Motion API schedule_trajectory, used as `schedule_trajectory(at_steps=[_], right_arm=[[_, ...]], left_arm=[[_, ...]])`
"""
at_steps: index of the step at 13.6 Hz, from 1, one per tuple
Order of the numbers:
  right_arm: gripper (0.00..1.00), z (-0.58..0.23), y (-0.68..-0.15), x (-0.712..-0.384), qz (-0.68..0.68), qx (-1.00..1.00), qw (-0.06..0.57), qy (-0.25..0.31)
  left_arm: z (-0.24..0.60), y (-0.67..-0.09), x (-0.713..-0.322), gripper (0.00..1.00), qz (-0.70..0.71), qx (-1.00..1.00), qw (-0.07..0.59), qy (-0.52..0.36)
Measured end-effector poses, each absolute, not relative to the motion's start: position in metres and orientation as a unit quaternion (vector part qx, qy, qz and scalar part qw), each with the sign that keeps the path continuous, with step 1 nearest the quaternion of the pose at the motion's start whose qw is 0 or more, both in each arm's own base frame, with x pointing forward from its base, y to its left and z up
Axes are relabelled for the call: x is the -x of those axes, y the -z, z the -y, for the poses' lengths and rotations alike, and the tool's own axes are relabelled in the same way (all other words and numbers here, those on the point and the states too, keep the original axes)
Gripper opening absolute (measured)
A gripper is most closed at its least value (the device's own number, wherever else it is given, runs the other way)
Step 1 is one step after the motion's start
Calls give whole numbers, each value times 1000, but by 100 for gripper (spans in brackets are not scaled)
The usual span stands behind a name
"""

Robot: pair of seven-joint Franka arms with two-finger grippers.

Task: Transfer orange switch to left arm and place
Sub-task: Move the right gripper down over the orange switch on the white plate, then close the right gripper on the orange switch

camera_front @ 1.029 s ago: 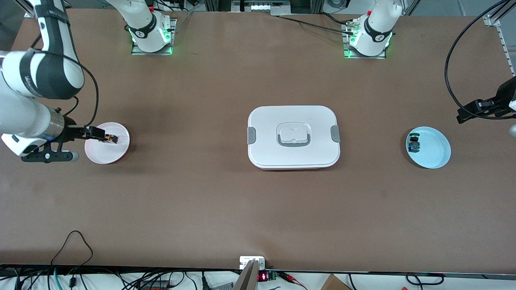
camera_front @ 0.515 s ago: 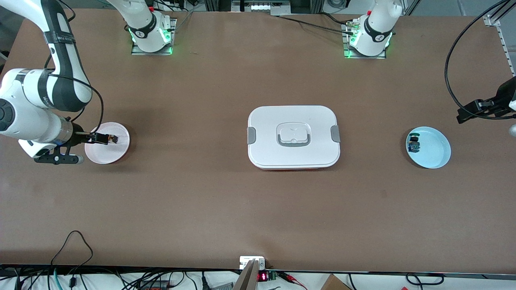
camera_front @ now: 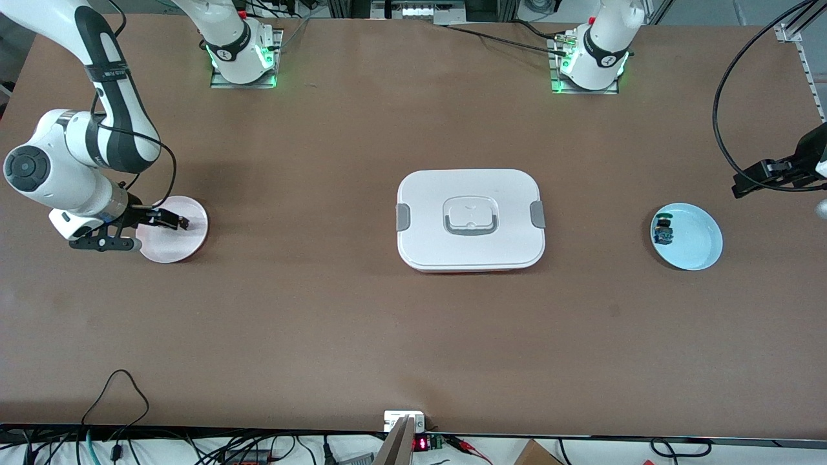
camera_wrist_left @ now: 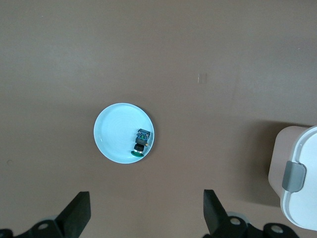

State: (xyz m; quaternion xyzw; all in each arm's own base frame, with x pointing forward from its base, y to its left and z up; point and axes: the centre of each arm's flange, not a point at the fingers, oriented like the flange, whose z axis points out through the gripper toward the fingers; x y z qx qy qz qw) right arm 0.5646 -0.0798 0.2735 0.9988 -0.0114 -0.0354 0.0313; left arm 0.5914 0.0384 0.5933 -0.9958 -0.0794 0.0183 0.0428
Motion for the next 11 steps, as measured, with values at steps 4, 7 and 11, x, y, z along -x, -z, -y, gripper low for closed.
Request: schedule_trajectory(at_steps=[4, 7, 11], right_arm=[[100, 96, -263, -557, 25, -998, 29, 47], [100, 97, -247, -551, 26, -997, 28, 60], [100, 96, -229, -549, 24, -997, 26, 72]], left_arm=[[-38, -593, -591, 100, 79, 996, 43, -18], [-38, -593, -591, 100, 79, 996, 43, -18], [-38, -593, -591, 100, 79, 996, 43, -18]])
